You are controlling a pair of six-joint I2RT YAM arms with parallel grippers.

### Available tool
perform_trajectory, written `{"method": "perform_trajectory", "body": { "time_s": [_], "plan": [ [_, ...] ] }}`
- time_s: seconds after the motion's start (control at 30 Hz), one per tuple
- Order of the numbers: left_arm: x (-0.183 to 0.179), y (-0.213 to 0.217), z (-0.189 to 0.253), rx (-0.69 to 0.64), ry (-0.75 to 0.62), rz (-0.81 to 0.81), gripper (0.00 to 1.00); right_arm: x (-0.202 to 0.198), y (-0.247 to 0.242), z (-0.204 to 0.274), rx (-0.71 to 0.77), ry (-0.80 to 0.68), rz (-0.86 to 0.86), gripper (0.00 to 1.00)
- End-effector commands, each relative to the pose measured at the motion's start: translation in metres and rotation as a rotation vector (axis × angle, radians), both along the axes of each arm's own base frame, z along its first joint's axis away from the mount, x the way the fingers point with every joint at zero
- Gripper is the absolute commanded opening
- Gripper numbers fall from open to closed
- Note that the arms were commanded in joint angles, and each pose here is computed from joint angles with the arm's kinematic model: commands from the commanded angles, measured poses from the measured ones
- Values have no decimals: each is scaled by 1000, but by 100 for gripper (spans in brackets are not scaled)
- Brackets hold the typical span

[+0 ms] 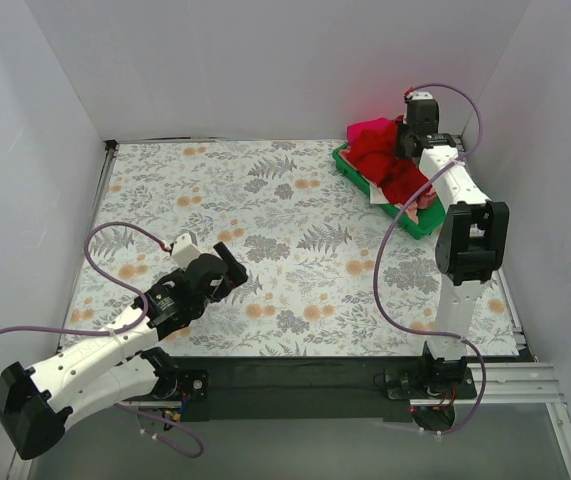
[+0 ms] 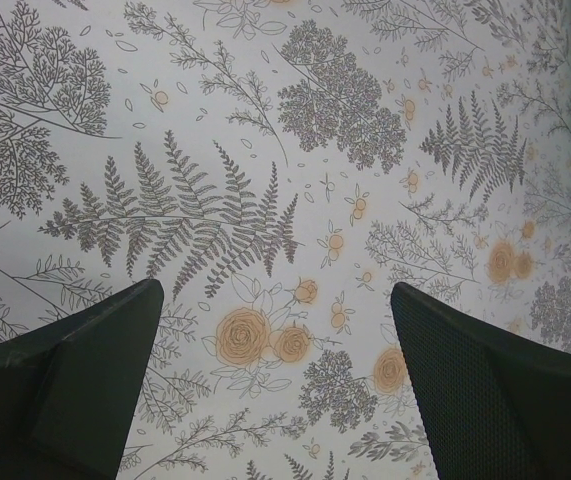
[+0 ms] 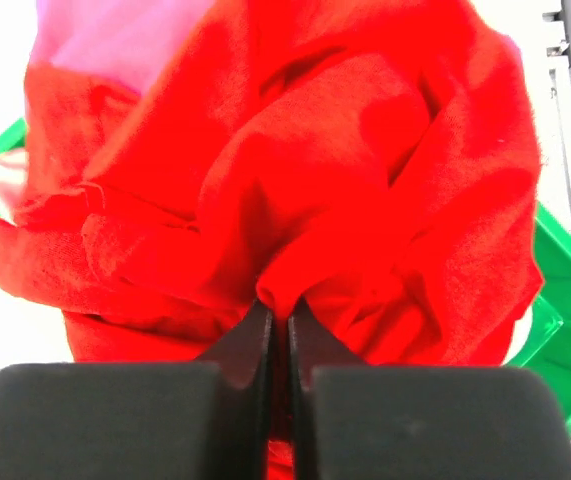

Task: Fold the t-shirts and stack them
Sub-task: Grab the tshirt from the pile, then move the tshirt to the center of the board

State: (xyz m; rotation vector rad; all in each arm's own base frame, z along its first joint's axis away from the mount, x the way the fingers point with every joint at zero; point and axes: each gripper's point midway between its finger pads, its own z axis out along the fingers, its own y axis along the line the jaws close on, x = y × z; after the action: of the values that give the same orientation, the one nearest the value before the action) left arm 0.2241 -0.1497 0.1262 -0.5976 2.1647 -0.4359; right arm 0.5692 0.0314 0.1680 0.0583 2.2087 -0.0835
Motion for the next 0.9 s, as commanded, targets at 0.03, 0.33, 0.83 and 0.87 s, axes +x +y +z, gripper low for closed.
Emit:
{"method": "perform_trajectory", "body": {
  "time_s": [0.03, 0.33, 0.83, 0.87],
  "plan": [
    [1, -1, 3, -6, -18, -20, 98, -3, -1, 100, 0, -195, 12, 1],
    [-1, -4, 18, -56, -65, -44, 98, -70, 24, 231, 91, -431, 181, 1],
    [-9, 9, 38, -132, -102, 13, 98, -264, 212, 385, 386, -691, 1015, 1],
    [-11, 11, 36, -132, -88, 24, 98, -284, 233, 392, 413, -700, 1088, 1]
  ]
}}
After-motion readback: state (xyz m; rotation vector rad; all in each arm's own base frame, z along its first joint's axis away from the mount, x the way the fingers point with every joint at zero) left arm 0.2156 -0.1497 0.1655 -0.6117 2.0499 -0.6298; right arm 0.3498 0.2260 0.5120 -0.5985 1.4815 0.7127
